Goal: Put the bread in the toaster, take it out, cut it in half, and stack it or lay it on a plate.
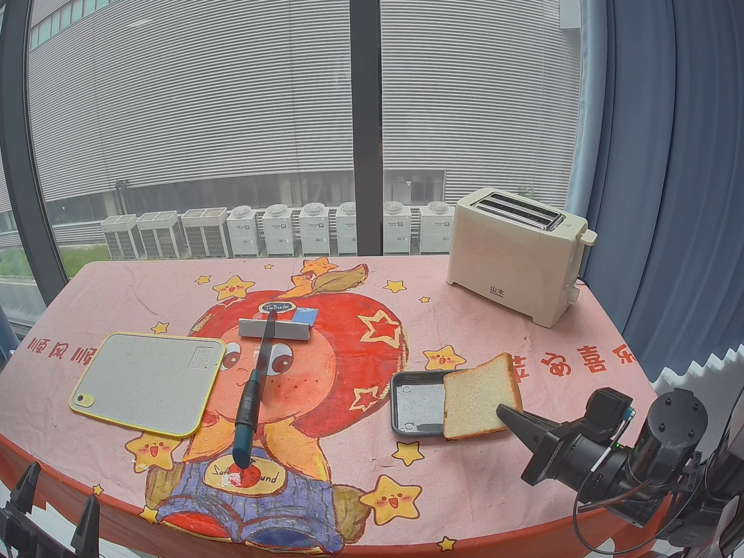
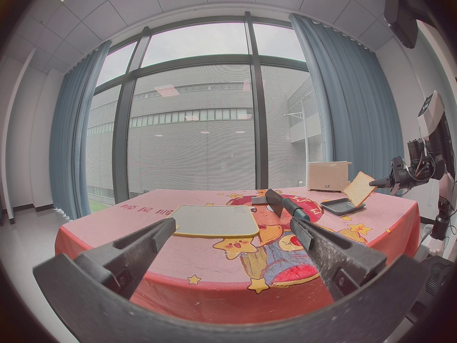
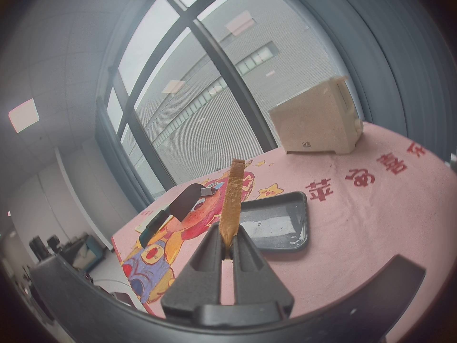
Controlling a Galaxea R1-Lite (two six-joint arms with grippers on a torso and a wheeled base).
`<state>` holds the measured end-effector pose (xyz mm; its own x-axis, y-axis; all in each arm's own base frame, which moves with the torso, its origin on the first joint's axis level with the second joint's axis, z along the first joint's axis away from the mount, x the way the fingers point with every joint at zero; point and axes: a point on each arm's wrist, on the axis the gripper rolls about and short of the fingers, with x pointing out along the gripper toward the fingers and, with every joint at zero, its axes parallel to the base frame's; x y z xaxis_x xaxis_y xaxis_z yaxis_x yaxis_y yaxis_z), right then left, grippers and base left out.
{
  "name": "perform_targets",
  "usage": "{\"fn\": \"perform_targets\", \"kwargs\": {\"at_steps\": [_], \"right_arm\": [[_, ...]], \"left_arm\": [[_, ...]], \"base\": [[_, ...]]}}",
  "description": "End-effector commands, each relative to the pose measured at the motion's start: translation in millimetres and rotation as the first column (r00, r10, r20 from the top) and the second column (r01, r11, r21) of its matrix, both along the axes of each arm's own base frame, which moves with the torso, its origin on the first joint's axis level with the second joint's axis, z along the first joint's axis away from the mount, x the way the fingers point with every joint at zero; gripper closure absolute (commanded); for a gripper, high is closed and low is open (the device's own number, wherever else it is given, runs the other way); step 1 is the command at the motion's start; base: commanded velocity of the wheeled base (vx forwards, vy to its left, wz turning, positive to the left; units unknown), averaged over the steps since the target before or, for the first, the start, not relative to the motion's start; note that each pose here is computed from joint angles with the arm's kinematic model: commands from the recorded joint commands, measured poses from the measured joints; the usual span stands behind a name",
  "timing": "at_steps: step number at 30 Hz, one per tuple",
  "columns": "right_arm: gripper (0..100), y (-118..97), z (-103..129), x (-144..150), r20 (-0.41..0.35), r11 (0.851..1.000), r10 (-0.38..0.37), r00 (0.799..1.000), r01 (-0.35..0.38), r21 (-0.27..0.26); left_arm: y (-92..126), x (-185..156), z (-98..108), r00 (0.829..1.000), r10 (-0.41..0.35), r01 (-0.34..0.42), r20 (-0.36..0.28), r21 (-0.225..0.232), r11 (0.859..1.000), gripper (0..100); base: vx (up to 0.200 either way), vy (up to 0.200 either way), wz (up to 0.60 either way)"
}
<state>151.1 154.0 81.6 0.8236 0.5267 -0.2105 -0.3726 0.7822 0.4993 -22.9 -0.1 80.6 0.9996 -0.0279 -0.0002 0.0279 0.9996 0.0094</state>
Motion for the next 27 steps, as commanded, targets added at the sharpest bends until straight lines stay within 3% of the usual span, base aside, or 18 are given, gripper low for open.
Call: {"fn": "perform_targets", "kwargs": {"at_steps": [1,7,9,12,15,16,21,23,24,27], "right_arm": [[100,-4.9,8.1,-6.3,0.058,0.999,0.028,0.998,-0.026,-0.029],[100,-6.1,11.8,-5.1,0.133,0.991,0.071,0.989,-0.055,-0.119],[100,-6.4,12.0,-2.3,0.166,0.981,0.119,0.979,-0.091,-0.172],[100,-6.8,11.8,3.5,0.182,0.970,0.177,0.967,-0.141,-0.197],[100,-9.3,16.0,7.9,0.201,0.955,0.269,0.942,-0.233,-0.185],[100,-9.6,17.3,9.6,0.209,0.954,0.274,0.939,-0.237,-0.184],[100,-24.3,28.4,36.1,0.313,0.933,0.341,0.887,-0.277,-0.230],[100,-25.6,29.2,37.8,0.320,0.930,0.350,0.880,-0.284,-0.234],[100,-34.7,31.7,43.6,0.341,0.919,0.379,0.860,-0.307,-0.246],[100,-50.0,28.5,45.6,0.341,0.901,0.415,0.843,-0.328,-0.284]], "left_arm": [[0.0,0.1,-4.8,1.000,0.000,0.000,-0.001,0.000,1.000,0],[0.0,0.1,-4.8,1.000,0.000,0.000,-0.001,0.000,1.000,0],[0.0,0.1,-4.8,1.000,0.000,0.000,-0.001,0.000,1.000,0],[0.0,0.1,-4.8,1.000,0.000,0.000,-0.001,0.000,1.000,0],[0.0,0.1,-4.8,1.000,-0.001,0.001,-0.001,0.000,1.000,0],[0.0,0.1,-4.8,1.000,0.000,0.000,-0.001,0.000,1.000,0],[0.0,0.1,-4.8,1.000,0.000,0.000,-0.001,0.000,1.000,0],[0.0,0.1,-4.8,1.000,0.000,0.000,-0.001,0.000,1.000,0],[0.0,0.1,-4.8,1.000,0.000,0.000,-0.001,0.000,1.000,0],[0.0,0.1,-4.8,1.000,-0.001,0.001,-0.001,0.000,1.000,0]], "base": [[0.000,0.000,0.00],[0.000,0.000,0.00],[0.000,0.000,0.00],[0.000,0.000,0.00],[0.000,0.000,0.00],[0.000,0.000,0.00],[0.000,0.000,0.00],[0.000,0.000,0.00],[0.000,0.000,0.00],[0.000,0.000,0.00]]}}
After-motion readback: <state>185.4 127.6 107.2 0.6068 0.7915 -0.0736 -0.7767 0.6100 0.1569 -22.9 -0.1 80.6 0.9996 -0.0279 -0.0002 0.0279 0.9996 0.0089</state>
